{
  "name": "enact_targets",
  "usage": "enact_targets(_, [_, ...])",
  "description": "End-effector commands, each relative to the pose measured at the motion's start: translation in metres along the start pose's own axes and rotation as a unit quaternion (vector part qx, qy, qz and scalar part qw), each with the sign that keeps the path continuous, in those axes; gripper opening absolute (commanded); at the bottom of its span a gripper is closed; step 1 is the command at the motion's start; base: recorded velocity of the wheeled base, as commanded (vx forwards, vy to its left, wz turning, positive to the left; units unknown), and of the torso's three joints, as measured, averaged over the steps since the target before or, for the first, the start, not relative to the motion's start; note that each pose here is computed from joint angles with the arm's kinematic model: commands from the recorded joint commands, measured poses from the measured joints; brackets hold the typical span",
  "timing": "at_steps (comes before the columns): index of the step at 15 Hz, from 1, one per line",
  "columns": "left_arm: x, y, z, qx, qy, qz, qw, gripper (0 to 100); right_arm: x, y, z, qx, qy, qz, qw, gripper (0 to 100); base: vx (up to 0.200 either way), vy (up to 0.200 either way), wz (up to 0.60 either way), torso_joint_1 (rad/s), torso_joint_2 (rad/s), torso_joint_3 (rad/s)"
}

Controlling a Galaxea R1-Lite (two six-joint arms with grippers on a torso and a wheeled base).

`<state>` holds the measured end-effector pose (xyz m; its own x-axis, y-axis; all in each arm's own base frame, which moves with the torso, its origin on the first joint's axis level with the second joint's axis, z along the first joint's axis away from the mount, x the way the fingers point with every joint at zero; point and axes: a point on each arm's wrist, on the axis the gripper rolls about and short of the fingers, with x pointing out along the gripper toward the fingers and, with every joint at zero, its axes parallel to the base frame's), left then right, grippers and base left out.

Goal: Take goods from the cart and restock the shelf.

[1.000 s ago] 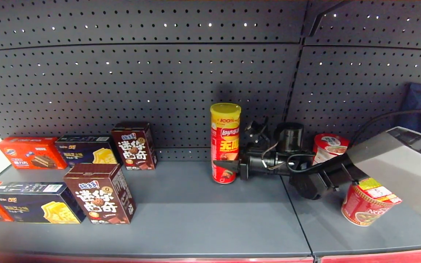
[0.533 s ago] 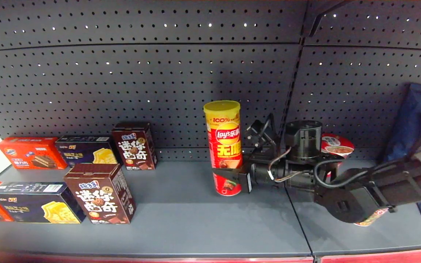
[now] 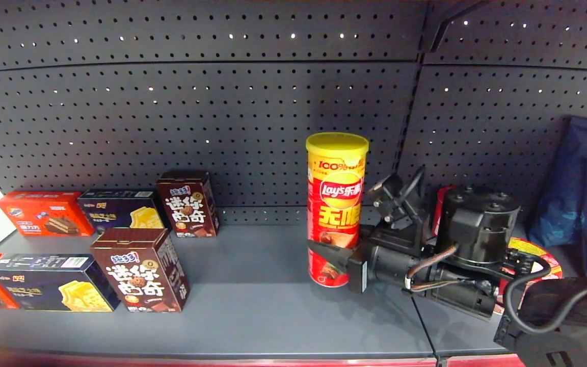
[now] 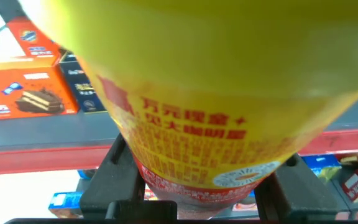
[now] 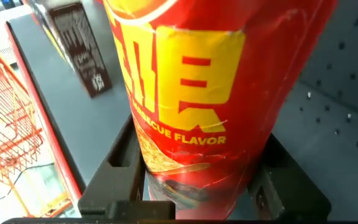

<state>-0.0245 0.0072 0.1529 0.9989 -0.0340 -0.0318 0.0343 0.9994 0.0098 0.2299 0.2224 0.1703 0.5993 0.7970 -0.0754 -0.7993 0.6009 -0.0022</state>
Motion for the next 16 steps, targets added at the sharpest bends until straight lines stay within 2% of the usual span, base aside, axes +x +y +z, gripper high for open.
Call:
enact_targets(1, [0.001,0.0,0.004,0.003,0.001,0.008,1.0,0,-0.008,0.001,-0.017,0.004,0.017,-0.001,1.0,0,0.0,0.0,0.0,0.0,0.0,0.0])
enact_targets(3, [0.001,0.0,0.011,0.012,-0.004,0.026,0.9996,0,-0.014,0.002,-0.022,0.005,0.013,-0.002,1.0,0,0.0,0.0,0.0,0.0,0.0,0.0])
enact_targets(8, [-0.002,0.0,0.018,0.018,-0.014,0.039,0.999,0,-0.008,0.003,-0.033,0.011,0.019,-0.022,1.0,0,0.0,0.0,0.0,0.0,0.0,0.0])
enact_targets(12, [-0.001,0.0,0.025,0.018,-0.016,0.04,0.9989,0,-0.008,0.013,-0.042,0.024,0.018,-0.014,0.999,0,0.0,0.0,0.0,0.0,0.0,0.0])
enact_targets(13, [-0.001,0.0,0.026,0.018,-0.017,0.04,0.9989,0,-0.012,0.021,-0.047,0.026,0.029,-0.001,0.999,0,0.0,0.0,0.0,0.0,0.0,0.0])
enact_targets(16, [-0.003,0.0,0.027,0.017,-0.022,0.042,0.9987,0,-0.023,0.024,-0.056,0.023,0.035,0.002,0.999,0,0.0,0.0,0.0,0.0,0.0,0.0])
